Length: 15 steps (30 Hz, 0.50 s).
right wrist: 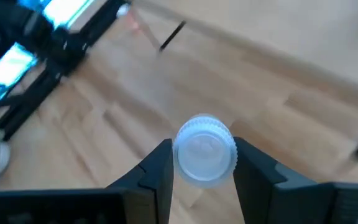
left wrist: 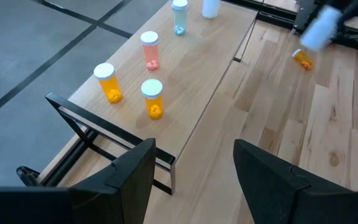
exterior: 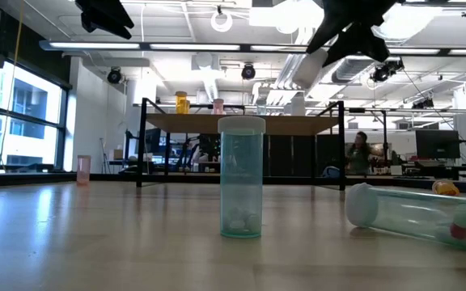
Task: Pick and place medicine bottles onto shelf by color
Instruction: Put the transparent pill bottle on the shelf aligned with the transparent bill bottle
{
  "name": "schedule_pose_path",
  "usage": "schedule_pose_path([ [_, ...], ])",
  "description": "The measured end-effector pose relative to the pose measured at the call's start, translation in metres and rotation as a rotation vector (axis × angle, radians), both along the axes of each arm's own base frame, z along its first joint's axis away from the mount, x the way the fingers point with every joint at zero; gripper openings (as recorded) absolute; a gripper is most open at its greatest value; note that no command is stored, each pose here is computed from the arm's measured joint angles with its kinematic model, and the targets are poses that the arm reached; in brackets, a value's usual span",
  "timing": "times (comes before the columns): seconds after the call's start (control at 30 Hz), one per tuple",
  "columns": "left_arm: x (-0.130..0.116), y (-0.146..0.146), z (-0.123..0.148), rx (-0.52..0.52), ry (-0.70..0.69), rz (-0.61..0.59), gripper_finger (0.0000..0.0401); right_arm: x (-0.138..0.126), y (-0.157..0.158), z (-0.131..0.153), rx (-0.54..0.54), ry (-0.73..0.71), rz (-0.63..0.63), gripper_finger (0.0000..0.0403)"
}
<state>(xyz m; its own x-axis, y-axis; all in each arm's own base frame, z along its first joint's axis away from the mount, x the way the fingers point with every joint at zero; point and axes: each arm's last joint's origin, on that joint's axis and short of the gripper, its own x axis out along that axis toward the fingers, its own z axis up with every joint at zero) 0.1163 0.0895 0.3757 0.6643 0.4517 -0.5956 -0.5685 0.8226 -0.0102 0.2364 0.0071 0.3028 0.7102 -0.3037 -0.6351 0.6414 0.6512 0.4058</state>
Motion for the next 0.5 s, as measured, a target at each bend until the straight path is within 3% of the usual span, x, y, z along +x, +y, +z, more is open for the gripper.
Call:
schedule_pose_path([
  [0.27, 0.000, 0.000, 0.000, 0.001, 0.000, 0.000, 0.0207, -0.024, -0.050, 0.018, -0.032, -0.036, -0.038, 0.0114],
  [0.5, 0.000, 0.000, 0.000, 0.001, 0.000, 0.000, 0.0207, -0.036, -0.083, 0.039, -0.093, 0.041, -0.043, 0.0114],
])
